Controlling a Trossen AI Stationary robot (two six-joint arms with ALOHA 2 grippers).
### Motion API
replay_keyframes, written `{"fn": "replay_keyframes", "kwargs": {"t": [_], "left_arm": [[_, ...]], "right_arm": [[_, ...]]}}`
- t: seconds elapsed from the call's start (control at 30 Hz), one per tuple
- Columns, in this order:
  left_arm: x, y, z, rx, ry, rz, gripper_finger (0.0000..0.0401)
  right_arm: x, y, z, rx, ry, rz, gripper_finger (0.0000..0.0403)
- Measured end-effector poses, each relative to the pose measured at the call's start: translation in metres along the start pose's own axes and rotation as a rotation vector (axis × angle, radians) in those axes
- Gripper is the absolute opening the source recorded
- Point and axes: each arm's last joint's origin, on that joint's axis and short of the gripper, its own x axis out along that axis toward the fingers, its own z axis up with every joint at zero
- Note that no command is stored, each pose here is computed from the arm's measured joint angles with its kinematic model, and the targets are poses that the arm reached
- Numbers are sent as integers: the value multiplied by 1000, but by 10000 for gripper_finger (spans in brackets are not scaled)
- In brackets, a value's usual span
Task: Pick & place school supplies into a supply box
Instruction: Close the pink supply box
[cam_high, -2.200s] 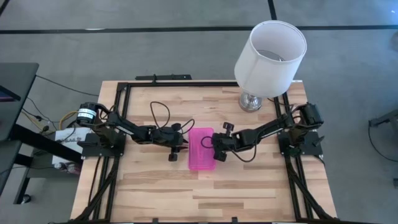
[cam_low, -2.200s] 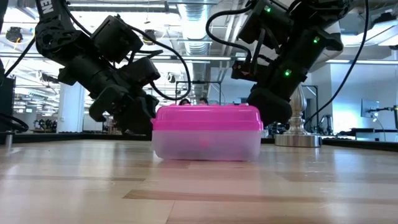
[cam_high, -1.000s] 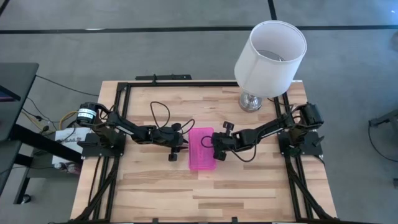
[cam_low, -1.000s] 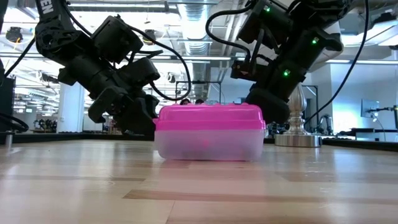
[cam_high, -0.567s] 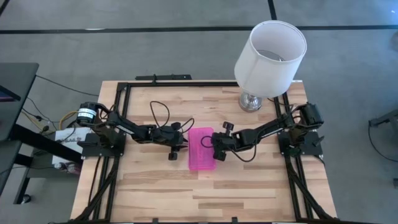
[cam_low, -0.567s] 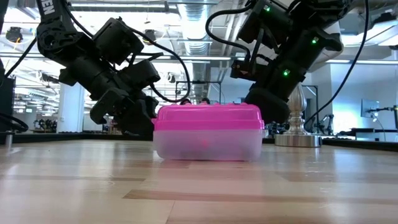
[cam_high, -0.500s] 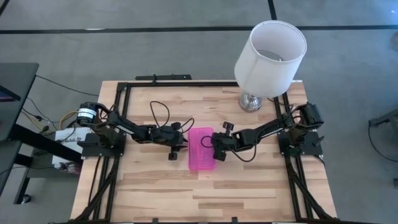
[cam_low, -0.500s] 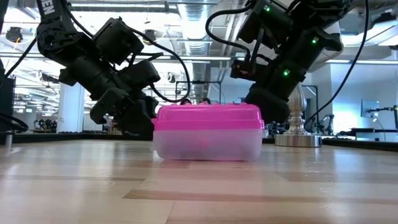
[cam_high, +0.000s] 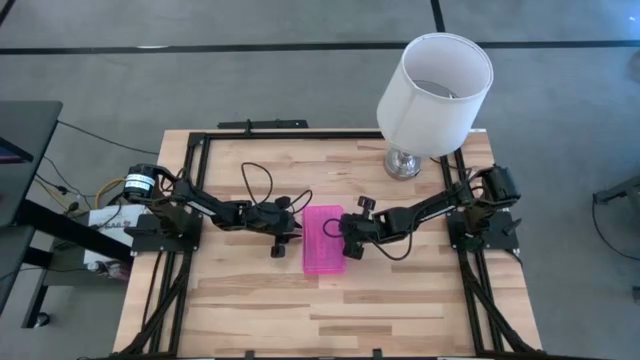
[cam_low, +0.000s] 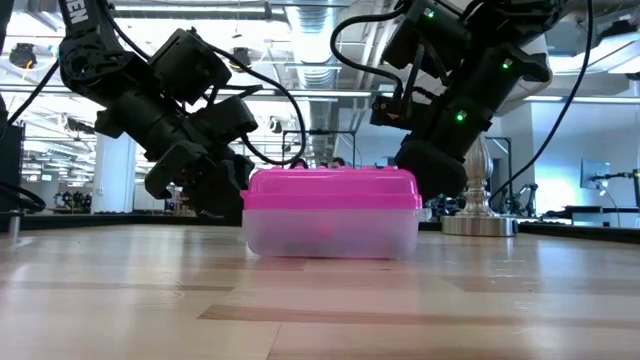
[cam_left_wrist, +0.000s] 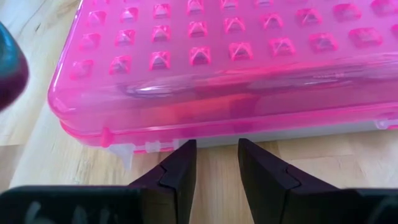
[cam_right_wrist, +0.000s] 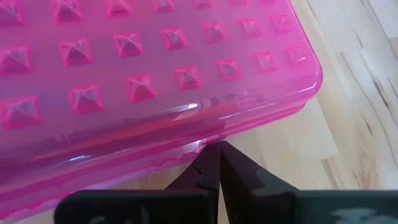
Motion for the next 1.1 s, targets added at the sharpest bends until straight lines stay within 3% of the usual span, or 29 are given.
{"fn": "replay_keyframes", "kwargs": {"t": [0.93, 1.1], "left_arm": [[0, 0, -3, 0, 33, -1, 114], [-1, 1, -5, 2, 61, 42, 114]], "right_arm": [[0, -2, -2, 16, 28, -12, 3], [0, -3, -7, 14, 74, -25, 3]]}}
